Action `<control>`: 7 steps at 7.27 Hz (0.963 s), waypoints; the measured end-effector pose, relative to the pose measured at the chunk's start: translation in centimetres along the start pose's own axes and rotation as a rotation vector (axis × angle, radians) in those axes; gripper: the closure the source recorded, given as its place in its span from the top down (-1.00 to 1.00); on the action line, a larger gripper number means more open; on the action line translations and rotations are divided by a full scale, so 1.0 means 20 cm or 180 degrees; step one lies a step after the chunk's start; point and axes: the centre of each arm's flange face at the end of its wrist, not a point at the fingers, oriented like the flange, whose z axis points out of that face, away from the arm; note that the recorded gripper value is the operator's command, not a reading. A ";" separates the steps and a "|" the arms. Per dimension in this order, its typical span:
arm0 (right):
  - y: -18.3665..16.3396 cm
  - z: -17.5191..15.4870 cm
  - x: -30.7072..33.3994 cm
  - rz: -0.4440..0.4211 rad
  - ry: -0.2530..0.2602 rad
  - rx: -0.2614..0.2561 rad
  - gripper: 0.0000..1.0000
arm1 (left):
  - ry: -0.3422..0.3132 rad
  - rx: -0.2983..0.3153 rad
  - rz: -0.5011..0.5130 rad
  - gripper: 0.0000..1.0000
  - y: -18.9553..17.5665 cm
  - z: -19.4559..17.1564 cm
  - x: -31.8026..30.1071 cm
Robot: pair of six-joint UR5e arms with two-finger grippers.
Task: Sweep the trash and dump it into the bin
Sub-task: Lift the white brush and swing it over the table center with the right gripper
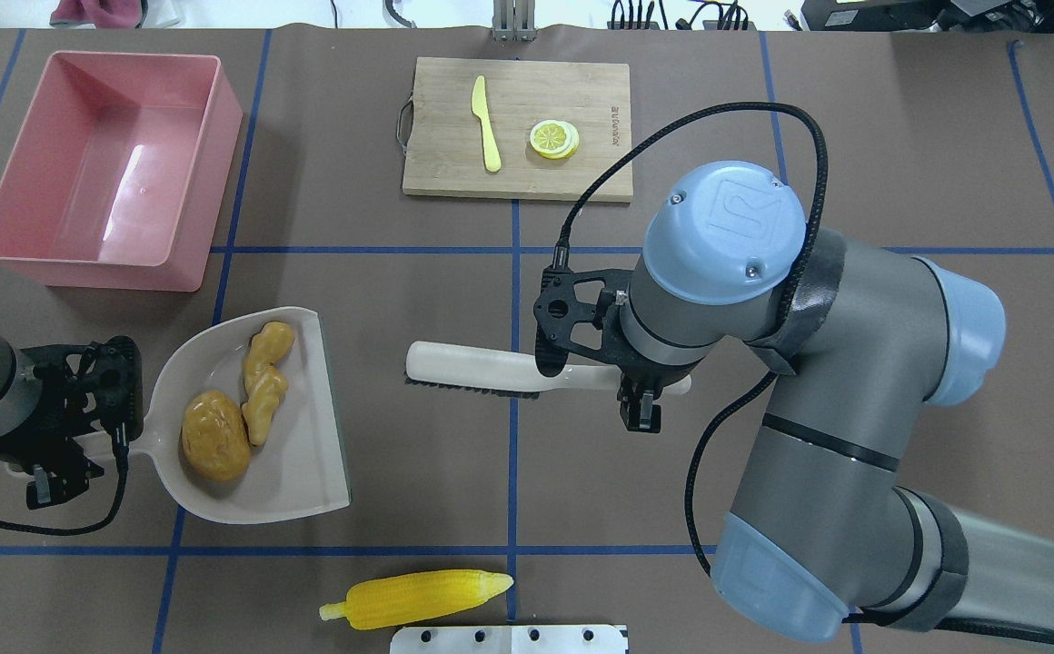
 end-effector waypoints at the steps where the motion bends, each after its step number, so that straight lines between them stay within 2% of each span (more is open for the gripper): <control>1: -0.02 0.01 0.00 -0.0393 -0.0011 -0.0018 -1.00 | 0.0009 0.0025 0.0009 -1.00 0.02 0.02 0.01; 3: -0.07 -0.01 -0.01 -0.1098 -0.0036 -0.0071 -1.00 | 0.0028 0.0084 0.0003 -1.00 0.05 0.05 0.04; 5: -0.14 -0.04 -0.06 -0.1540 -0.0107 -0.0253 -1.00 | 0.0099 0.0143 -0.0052 -1.00 0.06 0.12 0.14; 7: -0.23 0.02 -0.22 -0.2010 -0.0225 -0.0367 -1.00 | 0.0152 0.0152 -0.0052 -1.00 0.10 0.16 0.20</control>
